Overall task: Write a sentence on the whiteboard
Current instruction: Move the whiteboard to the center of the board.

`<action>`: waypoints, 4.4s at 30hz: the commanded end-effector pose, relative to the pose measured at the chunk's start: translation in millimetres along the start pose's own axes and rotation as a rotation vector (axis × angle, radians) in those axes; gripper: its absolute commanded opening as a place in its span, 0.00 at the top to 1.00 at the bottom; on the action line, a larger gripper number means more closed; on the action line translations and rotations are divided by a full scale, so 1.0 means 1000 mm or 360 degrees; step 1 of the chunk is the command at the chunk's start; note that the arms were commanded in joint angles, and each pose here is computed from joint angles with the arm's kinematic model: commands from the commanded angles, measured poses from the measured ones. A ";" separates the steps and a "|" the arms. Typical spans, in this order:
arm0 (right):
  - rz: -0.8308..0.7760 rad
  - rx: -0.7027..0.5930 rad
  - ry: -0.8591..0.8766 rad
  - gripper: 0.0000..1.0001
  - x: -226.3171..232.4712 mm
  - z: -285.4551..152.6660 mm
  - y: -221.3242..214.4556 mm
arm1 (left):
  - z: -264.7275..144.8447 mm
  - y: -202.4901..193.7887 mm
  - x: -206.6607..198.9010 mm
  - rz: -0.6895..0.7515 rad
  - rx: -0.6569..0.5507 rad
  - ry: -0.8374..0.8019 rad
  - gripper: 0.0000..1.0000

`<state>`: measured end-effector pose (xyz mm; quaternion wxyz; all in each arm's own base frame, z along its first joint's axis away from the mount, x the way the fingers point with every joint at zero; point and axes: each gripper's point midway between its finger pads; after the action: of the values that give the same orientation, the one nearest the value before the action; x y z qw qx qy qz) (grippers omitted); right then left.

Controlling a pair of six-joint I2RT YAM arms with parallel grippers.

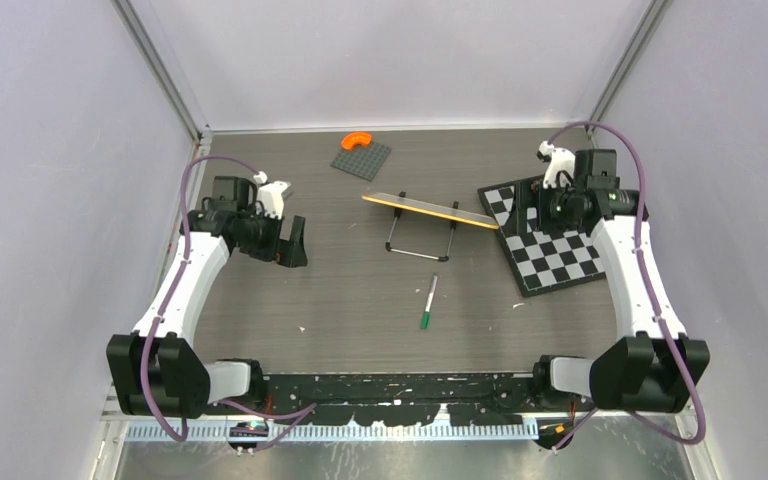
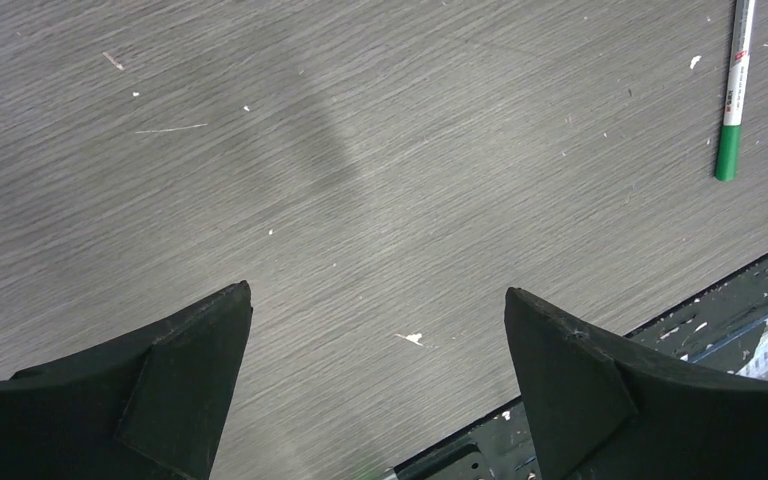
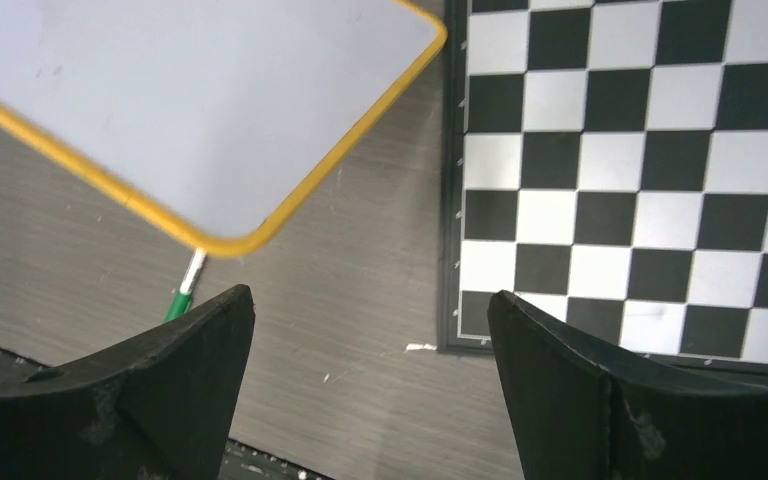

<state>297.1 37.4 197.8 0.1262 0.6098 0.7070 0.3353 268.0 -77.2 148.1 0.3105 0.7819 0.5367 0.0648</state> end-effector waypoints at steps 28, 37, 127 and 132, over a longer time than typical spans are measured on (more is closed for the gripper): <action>-0.0186 0.0119 0.0044 0.67 0.000 0.234 0.116 | -0.036 0.037 -0.026 0.0011 -0.0242 -0.0087 0.00; -0.0163 0.0283 0.0148 0.67 0.013 0.251 0.076 | -0.039 0.041 -0.026 -0.0002 -0.0265 -0.0080 0.00; -0.2489 0.0398 0.1370 0.56 0.160 0.263 -0.039 | -0.053 0.060 -0.026 -0.0165 -0.0239 -0.0395 0.00; -0.2337 0.0432 0.1315 0.54 0.157 0.261 -0.036 | -0.051 0.066 -0.013 -0.0175 -0.0328 -0.0305 0.00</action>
<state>401.7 278.3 22.6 0.0045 -0.1979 0.9365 0.2895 278.5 -91.5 213.1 0.4186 0.7274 0.5432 -0.0235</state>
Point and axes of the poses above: each gripper's point midway between its finger pads, its own z axis out along the fingers, its own x axis along the line the jaws close on, y = z × x, and after that the axes turned 1 degree about z, right-handed
